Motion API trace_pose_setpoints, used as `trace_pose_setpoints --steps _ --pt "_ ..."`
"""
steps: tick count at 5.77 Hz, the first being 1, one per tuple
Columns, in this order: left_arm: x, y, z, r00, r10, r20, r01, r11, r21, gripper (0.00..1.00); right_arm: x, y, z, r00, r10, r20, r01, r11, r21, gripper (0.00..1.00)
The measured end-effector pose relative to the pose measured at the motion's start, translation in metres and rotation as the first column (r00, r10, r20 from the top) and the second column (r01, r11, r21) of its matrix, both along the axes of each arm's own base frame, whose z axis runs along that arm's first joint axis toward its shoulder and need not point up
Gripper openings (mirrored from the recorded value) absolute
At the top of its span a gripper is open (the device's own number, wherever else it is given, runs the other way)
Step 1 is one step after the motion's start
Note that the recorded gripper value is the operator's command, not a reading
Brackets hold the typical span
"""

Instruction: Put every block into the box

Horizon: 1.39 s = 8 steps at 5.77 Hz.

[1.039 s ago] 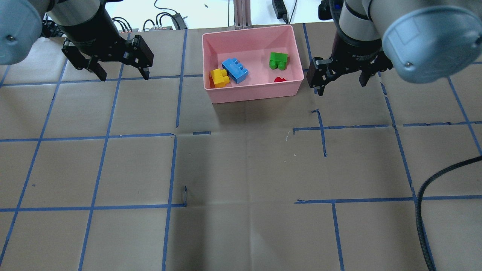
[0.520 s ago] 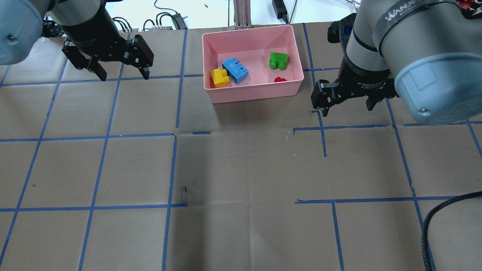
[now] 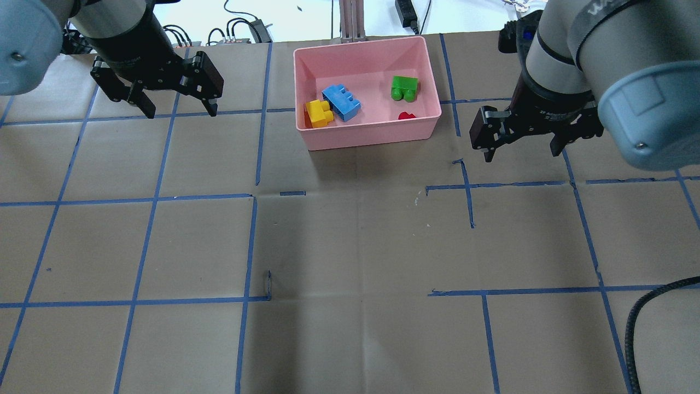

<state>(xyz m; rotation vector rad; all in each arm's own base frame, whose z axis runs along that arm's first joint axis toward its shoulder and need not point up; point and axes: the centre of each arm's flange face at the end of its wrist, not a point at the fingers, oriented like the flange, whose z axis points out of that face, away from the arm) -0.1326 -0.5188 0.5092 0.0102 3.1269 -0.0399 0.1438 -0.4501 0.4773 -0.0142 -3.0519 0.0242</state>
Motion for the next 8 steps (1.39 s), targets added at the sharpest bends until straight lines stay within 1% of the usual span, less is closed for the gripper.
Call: trace_pose_setpoints --steps 2,5,7,8 --pt "0.0005 -0.0001 -0.0001 1.0 0.001 0.0 -0.001 1.0 0.0 1.0 -0.0033 -0.0027 -0.0006 1.0 -0.016 0.005 0.016 1.0 -0.008 1.0" --pt "-0.0002 0.0008 -0.0006 1.0 0.0 0.0 0.0 1.0 0.002 1.0 -0.0031 -0.0031 -0.0051 1.0 -0.008 0.009 0.008 1.0 -0.001 1.0" --pt "-0.0001 0.0008 -0.0005 1.0 0.0 0.0 0.0 1.0 0.001 1.0 -0.0037 -0.0055 0.0017 1.0 -0.008 0.005 0.008 1.0 -0.018 1.0" --pt "0.0003 0.0006 -0.0005 1.0 0.001 0.0 -0.001 1.0 0.001 1.0 -0.0046 -0.0069 -0.0012 1.0 -0.01 0.005 0.01 1.0 -0.012 1.0"
